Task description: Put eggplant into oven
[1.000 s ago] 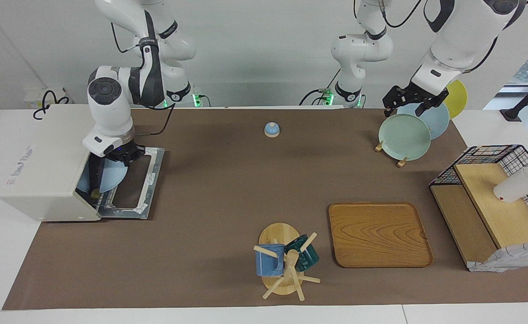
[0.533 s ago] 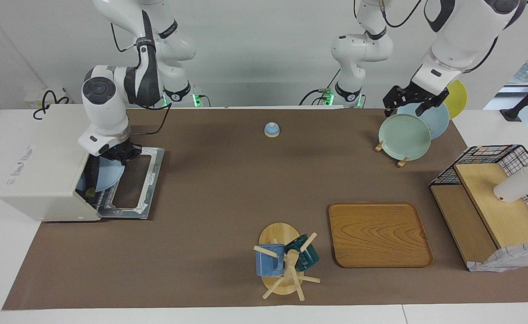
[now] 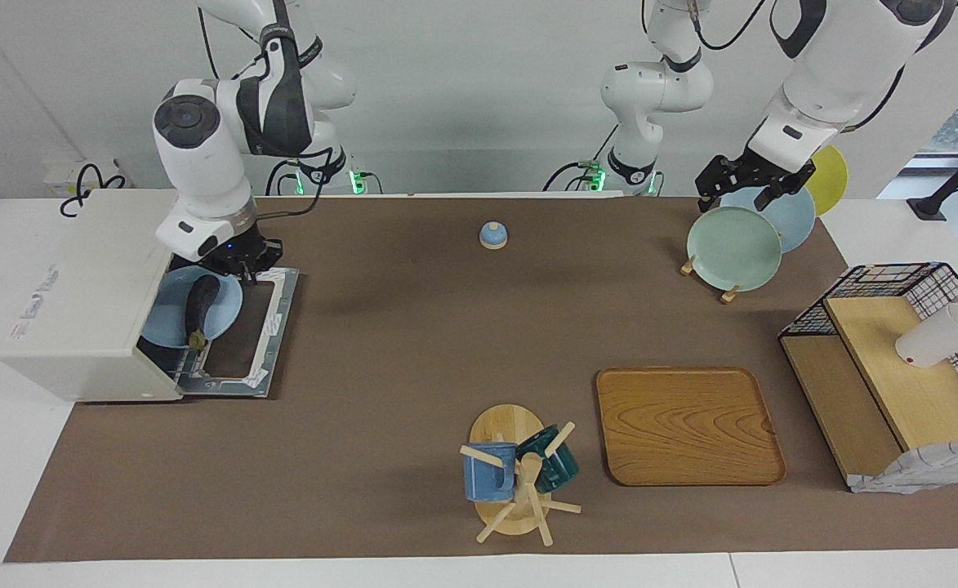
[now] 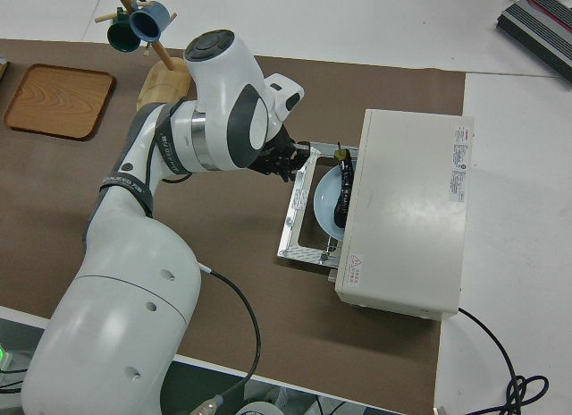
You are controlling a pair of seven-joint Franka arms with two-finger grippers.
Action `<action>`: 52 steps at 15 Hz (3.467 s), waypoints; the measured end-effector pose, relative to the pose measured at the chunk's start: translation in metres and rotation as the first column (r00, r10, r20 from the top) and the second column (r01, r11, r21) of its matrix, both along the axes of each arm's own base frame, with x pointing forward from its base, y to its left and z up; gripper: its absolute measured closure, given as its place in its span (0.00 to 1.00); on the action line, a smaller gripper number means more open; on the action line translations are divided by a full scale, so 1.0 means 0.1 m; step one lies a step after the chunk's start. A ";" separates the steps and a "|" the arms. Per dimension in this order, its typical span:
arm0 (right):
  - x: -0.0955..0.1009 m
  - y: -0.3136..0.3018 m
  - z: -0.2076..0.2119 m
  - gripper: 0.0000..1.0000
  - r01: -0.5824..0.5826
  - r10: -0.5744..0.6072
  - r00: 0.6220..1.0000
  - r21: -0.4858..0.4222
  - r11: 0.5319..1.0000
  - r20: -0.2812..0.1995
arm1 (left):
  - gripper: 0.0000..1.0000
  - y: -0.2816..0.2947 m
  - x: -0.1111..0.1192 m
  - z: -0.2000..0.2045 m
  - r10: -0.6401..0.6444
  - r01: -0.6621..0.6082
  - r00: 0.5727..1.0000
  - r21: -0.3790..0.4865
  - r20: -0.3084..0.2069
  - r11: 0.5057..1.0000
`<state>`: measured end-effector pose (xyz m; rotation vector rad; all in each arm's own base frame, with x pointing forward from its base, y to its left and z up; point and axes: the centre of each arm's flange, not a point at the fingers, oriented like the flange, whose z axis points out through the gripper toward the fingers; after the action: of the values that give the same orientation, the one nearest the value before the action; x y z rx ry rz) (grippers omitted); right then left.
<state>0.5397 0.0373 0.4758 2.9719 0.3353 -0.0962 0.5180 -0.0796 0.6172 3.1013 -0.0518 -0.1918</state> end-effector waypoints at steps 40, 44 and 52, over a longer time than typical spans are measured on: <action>0.00 0.06 -1.79 0.99 0.014 -0.012 0.997 -0.016 1.000 0.074 | 0.00 0.00 0.00 0.00 0.000 0.000 1.000 0.000 0.000 1.000; 0.00 0.06 -1.79 0.99 -0.013 0.016 0.997 -0.039 0.999 0.077 | 0.00 0.00 0.00 0.00 0.000 0.000 1.000 0.000 0.000 1.000; 0.11 0.18 -1.57 0.99 -0.084 0.089 0.995 -0.129 0.988 0.038 | 0.00 0.00 0.00 0.00 0.000 0.000 1.000 0.000 0.000 1.000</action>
<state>0.5505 0.0554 0.3192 2.8239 0.4349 -0.0410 0.5180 -0.0793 0.6172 3.1012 -0.0511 -0.1917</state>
